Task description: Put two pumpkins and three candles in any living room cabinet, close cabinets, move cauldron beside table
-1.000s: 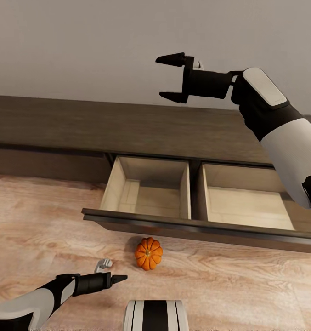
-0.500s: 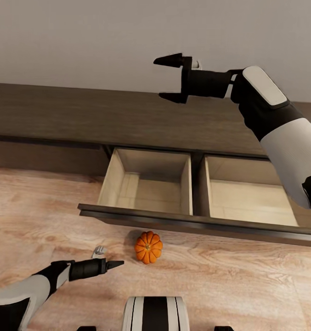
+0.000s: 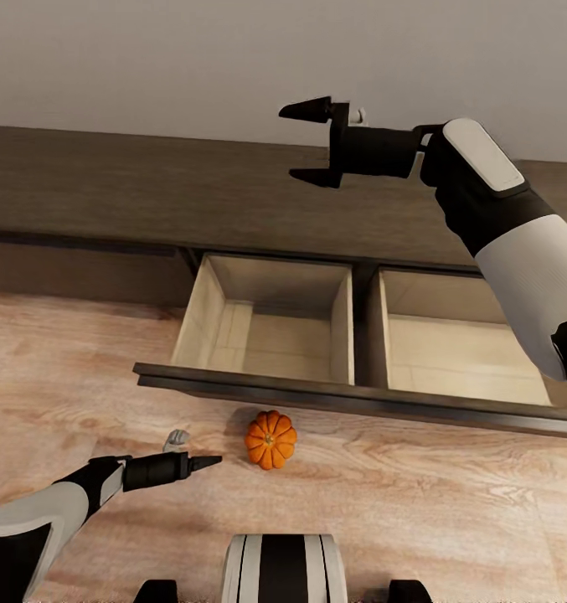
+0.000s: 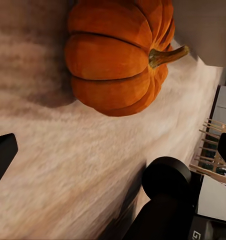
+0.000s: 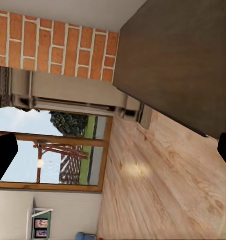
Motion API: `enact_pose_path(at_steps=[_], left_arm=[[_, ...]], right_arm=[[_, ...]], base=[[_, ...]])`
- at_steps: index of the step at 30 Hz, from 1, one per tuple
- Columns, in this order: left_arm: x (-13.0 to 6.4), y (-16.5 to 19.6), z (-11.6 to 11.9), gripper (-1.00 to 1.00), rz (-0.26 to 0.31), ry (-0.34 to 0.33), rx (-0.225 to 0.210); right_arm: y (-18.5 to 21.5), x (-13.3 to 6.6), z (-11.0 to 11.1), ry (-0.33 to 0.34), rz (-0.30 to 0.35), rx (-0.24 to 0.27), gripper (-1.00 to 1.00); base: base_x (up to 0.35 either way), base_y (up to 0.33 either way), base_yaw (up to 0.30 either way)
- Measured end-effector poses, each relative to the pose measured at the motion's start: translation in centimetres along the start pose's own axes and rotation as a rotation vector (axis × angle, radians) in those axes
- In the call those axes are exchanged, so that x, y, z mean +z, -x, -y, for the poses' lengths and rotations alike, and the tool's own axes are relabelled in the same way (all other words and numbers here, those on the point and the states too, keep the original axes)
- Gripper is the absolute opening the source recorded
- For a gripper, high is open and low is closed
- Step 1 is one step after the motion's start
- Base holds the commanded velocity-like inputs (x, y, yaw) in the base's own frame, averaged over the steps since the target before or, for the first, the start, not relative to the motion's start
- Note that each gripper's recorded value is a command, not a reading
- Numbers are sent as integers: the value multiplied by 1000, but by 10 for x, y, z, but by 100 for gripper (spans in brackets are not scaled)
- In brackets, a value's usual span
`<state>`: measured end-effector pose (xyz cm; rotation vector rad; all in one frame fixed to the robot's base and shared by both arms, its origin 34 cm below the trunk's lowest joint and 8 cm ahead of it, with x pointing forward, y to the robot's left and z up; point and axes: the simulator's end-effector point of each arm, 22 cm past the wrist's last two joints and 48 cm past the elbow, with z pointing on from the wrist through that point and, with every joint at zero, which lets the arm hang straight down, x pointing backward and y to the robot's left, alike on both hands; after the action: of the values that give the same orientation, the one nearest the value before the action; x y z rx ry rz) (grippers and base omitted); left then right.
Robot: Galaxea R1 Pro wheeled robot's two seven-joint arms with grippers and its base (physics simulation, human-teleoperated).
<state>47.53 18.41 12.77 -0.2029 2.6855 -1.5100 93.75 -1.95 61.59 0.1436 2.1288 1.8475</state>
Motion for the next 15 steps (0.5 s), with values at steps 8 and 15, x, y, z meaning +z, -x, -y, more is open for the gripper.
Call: enact_pose_path(at_steps=[8,15], left_arm=[[2,-3,-4,100,-6,-2,-3],[4,-4,-3,100,-10,-4,1]], right_arm=[[0,1,8,2,0,6,100],[0,2,7,2,-1,6,100]], base=[[0,0,0],[0,0,0]])
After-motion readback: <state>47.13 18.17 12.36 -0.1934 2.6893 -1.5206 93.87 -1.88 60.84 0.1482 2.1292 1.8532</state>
